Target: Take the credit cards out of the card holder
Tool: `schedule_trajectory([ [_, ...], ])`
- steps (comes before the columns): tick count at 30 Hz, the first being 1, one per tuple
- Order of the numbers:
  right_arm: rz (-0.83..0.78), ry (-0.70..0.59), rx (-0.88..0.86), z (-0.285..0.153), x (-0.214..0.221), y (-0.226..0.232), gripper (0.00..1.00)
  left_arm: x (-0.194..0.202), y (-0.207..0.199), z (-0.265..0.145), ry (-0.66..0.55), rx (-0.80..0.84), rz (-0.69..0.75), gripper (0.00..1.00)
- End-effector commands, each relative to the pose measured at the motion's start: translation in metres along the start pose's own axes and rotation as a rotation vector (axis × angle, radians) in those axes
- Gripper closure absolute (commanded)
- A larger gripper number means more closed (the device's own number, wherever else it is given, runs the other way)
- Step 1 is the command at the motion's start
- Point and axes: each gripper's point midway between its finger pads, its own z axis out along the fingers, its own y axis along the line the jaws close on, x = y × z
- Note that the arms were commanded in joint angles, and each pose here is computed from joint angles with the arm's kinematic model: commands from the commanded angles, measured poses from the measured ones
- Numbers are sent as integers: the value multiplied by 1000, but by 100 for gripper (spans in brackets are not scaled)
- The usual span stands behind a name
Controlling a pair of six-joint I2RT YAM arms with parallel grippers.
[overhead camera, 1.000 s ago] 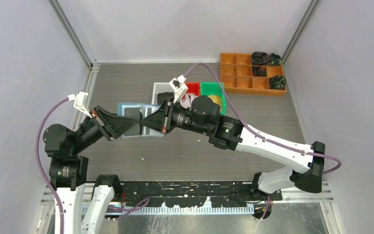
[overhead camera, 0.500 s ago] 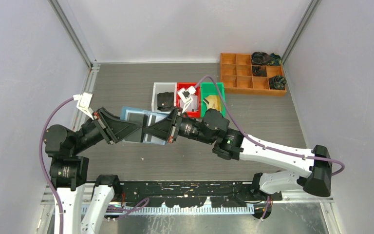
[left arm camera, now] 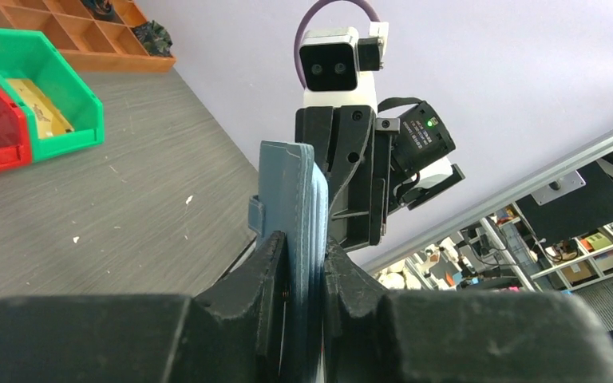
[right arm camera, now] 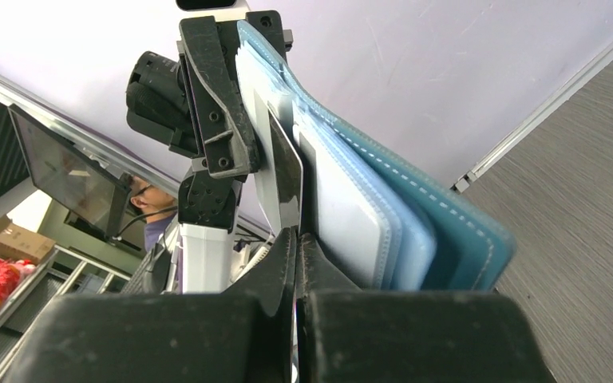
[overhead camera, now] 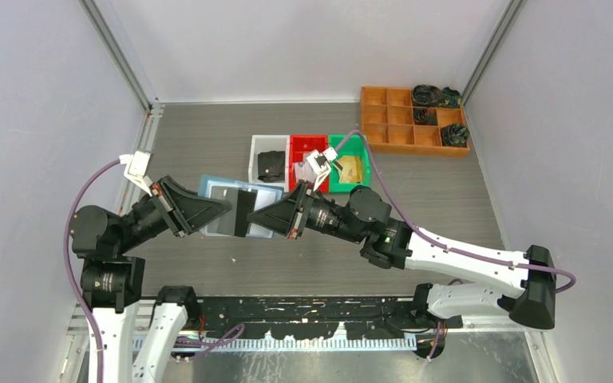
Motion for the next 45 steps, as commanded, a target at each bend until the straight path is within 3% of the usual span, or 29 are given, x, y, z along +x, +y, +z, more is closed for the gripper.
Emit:
schedule_trajectory([
  [1, -1, -27, -23, -1, -8, 8, 99, -13, -35, -4, -45, 78, 124, 83],
  [2, 0, -23, -28, 0, -7, 9, 96, -13, -34, -4, -45, 75, 121, 86],
  [5, 10, -25, -44, 5, -9, 13, 64, -14, -31, -3, -51, 63, 117, 98],
  [7, 12, -26, -59, 8, -10, 16, 51, -14, -31, -3, -51, 62, 112, 100],
  [11, 23, -17, -75, 16, -10, 19, 48, -13, -33, -4, -47, 69, 110, 100],
  [18, 65, -30, -158, 19, -17, 32, 55, -11, -38, -4, -30, 87, 99, 100],
  [25, 154, -32, -358, 5, -29, 61, 71, -10, -31, -4, -32, 62, 125, 100],
  [29, 156, -21, -350, 1, -29, 56, 86, -13, -26, -4, -48, 34, 131, 100],
  [34, 120, -68, -213, -16, -51, 28, 99, -14, -22, -5, -65, 3, 166, 100],
  [45, -104, -152, 263, -76, -126, -43, 99, -17, -6, -9, -80, -87, 299, 100],
])
